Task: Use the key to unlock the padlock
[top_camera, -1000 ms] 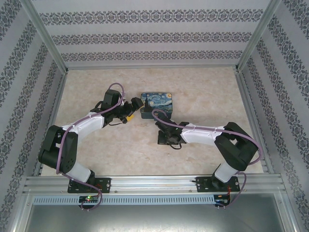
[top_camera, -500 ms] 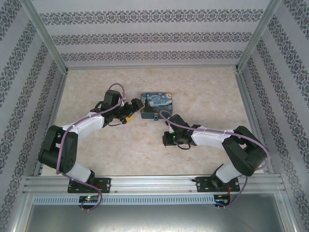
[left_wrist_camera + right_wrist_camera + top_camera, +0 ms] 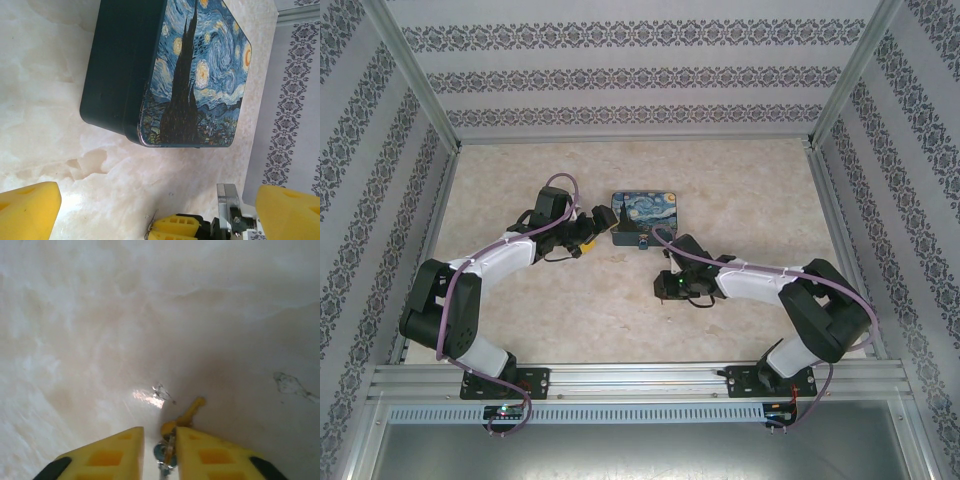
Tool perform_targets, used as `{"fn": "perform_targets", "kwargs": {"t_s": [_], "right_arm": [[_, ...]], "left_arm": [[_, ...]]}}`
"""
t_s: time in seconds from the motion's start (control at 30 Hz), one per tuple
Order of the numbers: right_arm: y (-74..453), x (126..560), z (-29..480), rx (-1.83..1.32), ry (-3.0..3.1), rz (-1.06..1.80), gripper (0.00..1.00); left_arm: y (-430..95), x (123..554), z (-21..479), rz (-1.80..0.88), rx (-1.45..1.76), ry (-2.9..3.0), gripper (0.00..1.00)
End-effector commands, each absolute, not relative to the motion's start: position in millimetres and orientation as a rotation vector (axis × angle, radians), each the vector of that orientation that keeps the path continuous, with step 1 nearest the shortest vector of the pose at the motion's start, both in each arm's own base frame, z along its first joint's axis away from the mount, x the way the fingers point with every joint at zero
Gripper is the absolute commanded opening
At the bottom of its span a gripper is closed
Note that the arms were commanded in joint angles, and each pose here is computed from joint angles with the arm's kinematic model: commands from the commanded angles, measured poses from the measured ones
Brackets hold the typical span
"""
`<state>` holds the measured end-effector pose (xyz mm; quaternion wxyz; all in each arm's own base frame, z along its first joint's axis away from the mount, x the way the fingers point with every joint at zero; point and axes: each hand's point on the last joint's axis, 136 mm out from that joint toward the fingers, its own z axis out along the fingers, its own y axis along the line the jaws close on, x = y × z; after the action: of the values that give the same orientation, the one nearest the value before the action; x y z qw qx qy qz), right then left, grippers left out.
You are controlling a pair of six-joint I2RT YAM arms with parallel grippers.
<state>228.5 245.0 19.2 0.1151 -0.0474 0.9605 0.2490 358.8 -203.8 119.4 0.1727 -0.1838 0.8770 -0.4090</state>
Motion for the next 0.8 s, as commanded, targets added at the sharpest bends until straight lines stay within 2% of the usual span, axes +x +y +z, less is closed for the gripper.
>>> {"fn": "perform_targets", "kwargs": {"t_s": [0.0, 0.37, 0.63, 0.77], "right_arm": [[233.8, 222.2, 5.5, -0.058, 2.883, 0.595, 0.36], [228.1, 205.9, 3.7, -0.002, 2.977, 0.238, 0.37], [235.2, 215.1, 39.6, 0.035, 2.877, 0.229, 0.38], [227.4, 214.4, 47.4, 0.099, 2.861, 0.197, 0.44]], "left_arm": [[-206.4, 361.1, 123.2, -1.151, -0.485, 2.494, 1.0], [-209.1, 364.6, 127.0, -1.176, -0.487, 2.475, 1.0], [-212.0, 366.5, 128.9, -1.198, -0.473, 2.468, 1.0], [-213.1, 367.8, 129.4, -1.209, -0.474, 2.459, 1.0]]}}
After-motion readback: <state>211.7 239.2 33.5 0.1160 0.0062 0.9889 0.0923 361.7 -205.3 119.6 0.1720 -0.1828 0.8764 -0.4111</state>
